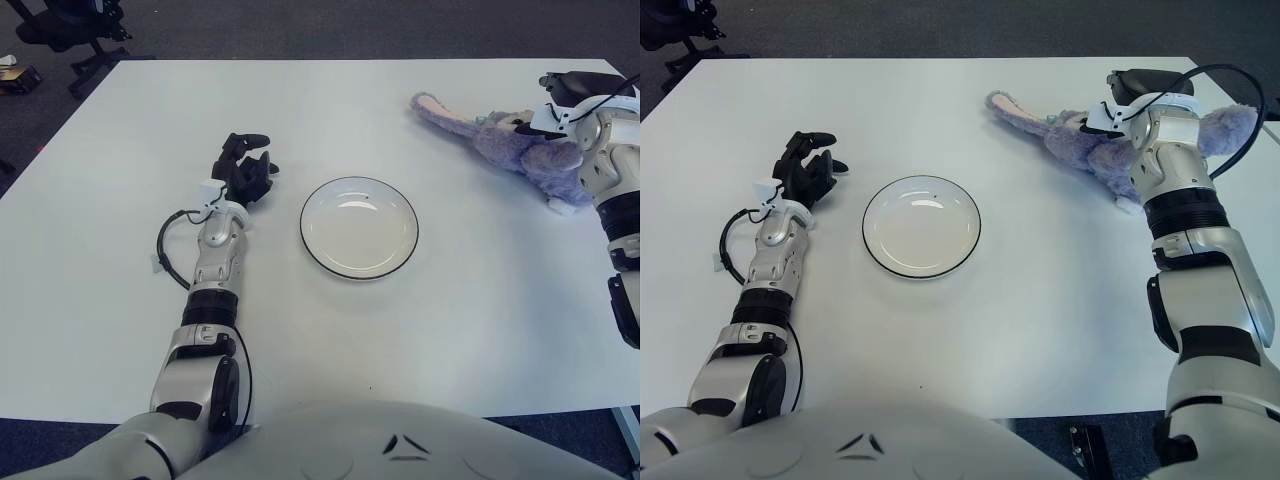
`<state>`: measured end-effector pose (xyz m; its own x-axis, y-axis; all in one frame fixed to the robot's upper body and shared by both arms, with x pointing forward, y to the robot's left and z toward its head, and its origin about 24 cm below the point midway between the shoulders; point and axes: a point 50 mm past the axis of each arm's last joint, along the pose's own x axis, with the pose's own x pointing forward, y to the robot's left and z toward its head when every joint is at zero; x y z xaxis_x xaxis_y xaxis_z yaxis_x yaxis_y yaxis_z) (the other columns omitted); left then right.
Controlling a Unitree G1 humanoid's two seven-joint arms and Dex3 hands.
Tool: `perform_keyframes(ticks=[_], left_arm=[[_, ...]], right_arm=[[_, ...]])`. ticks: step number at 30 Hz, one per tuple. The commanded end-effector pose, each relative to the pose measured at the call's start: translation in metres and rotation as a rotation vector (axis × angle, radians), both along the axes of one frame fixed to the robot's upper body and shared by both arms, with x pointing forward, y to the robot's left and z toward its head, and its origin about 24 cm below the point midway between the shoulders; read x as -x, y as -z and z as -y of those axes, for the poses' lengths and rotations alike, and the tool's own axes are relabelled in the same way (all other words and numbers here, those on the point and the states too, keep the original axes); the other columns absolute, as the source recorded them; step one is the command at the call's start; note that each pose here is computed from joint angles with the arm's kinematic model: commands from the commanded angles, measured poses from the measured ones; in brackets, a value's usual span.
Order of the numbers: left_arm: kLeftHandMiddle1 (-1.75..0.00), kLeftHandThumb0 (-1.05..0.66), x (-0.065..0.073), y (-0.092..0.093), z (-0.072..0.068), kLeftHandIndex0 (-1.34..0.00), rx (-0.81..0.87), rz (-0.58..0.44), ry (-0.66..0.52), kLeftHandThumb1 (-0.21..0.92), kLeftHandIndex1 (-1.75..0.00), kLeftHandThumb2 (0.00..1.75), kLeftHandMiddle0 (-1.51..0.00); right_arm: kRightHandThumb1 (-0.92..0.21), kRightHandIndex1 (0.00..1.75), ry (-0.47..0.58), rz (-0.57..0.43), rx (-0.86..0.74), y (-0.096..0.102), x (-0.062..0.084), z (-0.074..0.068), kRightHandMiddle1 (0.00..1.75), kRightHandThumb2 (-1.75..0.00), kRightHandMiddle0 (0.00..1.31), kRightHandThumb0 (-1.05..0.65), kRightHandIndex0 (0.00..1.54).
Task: Put the doll into the plate.
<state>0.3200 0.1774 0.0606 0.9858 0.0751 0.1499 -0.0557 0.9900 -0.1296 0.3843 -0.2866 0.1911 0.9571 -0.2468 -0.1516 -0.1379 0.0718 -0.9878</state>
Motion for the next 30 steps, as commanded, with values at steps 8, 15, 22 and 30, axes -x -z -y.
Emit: perform_keyframes(ticks=[8,15,22,30], left_arm=[[-1.53,-0.01,0.007,0.017,-0.003,-0.41,0.011,-0.074,-0.011,0.67,-1.38,0.69,-0.58],[-1.53,-0.01,0.007,0.016,-0.003,-0.4,0.012,-0.073,-0.013,0.67,-1.38,0.68,-0.58],[-1.53,-0.01,0.008,0.016,-0.002,-0.4,0.014,-0.074,-0.015,0.67,-1.38,0.68,-0.58],[-1.53,-0.01,0.008,0.016,-0.002,-0.4,0.015,-0.078,-0.016,0.68,-1.38,0.68,-0.58]], right_arm=[[-0.92,0.02,0.048,-0.086,-0.056,0.003,-0.007,0.004,0.0,-0.44,0.31,-0.98,0.47],[-0.92,0.0,0.094,-0.122,-0.109,0.006,-0.009,0.006,0.0,-0.43,0.29,-0.99,0.41],[-0.92,0.0,0.133,-0.142,-0.214,0.007,-0.008,0.008,0.0,-0.4,0.28,-1.0,0.33],[-0.92,0.0,0.139,-0.178,-0.267,0.008,-0.008,0.01,0.0,-0.34,0.24,-1.02,0.21]])
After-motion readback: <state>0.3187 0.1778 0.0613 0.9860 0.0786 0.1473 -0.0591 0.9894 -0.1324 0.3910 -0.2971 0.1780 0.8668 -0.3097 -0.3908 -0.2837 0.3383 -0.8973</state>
